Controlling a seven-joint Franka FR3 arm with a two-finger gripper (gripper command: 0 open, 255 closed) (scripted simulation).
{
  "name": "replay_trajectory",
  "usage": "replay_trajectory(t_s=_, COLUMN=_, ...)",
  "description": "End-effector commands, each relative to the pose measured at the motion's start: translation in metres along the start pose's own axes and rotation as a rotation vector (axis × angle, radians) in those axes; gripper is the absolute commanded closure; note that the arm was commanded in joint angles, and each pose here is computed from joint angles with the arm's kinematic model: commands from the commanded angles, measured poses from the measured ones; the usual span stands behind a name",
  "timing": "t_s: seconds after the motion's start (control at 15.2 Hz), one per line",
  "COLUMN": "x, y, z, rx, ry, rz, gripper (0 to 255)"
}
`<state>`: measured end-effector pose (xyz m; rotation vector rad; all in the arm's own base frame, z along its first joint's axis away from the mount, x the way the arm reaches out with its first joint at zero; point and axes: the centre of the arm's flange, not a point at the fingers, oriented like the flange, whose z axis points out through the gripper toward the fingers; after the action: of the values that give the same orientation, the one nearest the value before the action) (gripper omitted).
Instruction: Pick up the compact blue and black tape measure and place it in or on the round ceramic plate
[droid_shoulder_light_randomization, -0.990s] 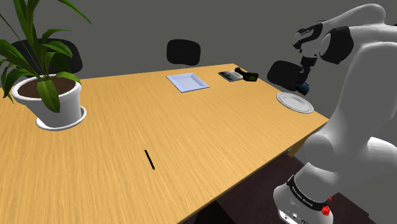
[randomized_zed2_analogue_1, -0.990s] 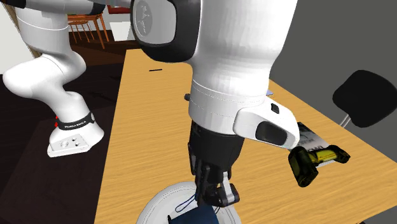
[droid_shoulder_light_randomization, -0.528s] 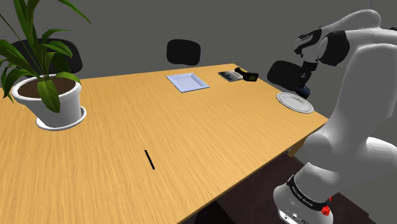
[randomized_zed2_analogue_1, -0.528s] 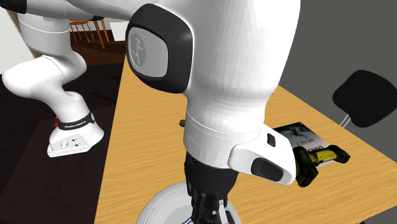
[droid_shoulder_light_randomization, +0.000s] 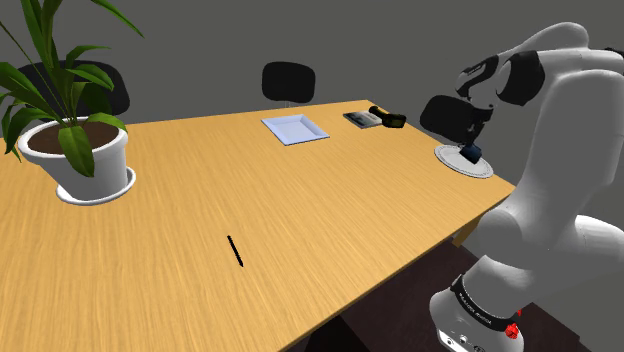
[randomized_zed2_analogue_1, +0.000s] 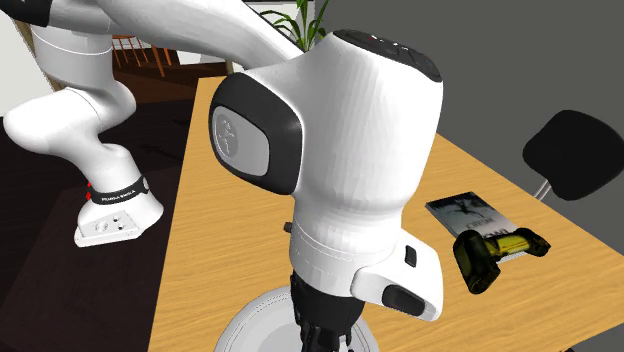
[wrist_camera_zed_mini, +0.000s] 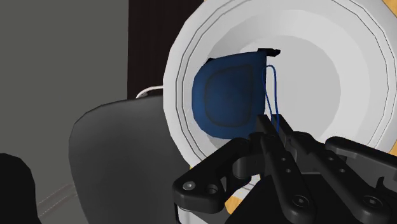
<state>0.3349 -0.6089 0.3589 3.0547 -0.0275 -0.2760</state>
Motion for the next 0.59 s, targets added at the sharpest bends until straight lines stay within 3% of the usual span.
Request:
replay_trajectory(t_s=0.0, x=0.0027, y=0.0001, z=0.0101, rx=-0.001, ry=0.0, rz=0.0, gripper=255)
replay_trajectory(t_s=0.53, x=0.0036, y=-0.0003, z=0.0153, rx=-0.001, ry=0.0, rz=0.0, gripper=255)
